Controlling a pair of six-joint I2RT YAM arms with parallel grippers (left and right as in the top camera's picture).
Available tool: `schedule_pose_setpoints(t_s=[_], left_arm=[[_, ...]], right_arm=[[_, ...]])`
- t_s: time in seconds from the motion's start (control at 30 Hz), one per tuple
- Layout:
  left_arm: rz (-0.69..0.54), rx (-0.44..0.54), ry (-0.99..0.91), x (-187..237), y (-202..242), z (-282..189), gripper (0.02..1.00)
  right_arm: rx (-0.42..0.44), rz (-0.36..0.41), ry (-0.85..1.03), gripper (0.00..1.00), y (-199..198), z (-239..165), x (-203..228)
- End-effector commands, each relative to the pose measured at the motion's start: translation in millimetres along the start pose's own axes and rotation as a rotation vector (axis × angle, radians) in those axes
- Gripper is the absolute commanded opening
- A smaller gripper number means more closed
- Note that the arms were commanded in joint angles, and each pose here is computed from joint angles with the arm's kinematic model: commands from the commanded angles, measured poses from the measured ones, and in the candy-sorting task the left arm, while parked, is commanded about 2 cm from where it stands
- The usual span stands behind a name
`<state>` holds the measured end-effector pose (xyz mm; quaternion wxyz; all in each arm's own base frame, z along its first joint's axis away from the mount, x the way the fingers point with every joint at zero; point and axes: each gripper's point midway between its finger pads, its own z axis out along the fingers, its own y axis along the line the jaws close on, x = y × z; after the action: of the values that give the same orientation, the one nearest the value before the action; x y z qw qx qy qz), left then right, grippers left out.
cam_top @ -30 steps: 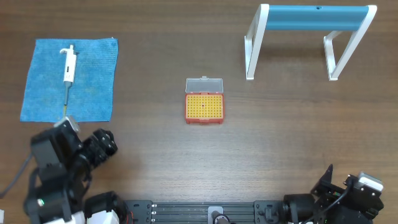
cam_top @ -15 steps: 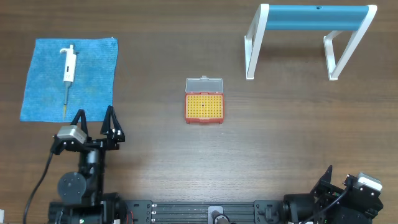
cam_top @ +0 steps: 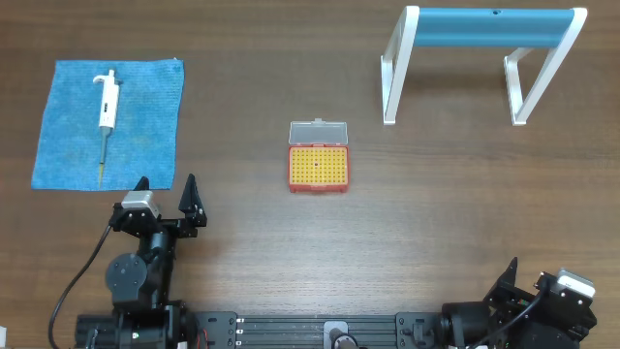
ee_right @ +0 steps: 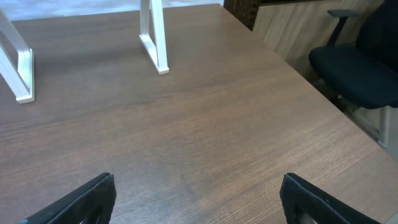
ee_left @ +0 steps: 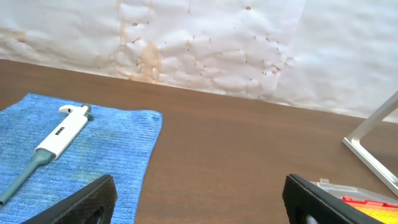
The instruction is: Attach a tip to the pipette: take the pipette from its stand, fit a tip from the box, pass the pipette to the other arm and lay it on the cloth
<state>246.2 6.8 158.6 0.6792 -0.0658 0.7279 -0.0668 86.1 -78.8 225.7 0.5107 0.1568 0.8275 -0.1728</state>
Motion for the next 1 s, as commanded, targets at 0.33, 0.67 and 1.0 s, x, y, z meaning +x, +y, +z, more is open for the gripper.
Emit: schedule_pose_setpoints(t_s=[0.33,0.67,1.0], left_arm=[[0.022,0.026,0.004,1.4,-4.7,-0.5,0.864],[0.022,0.026,0.004,1.4,-4.8,-0.5,0.864],[0.022,0.026,0.004,1.4,-4.7,-0.5,0.864]], right_arm=[[0.008,-0.011,0.0,0.858,-1.0,1.0,-0.9],[0.008,-0.011,0.0,0.858,-1.0,1.0,-0.9],[-0.06,0.095,-0.192,0.978,10.0,-4.0,-50.2]])
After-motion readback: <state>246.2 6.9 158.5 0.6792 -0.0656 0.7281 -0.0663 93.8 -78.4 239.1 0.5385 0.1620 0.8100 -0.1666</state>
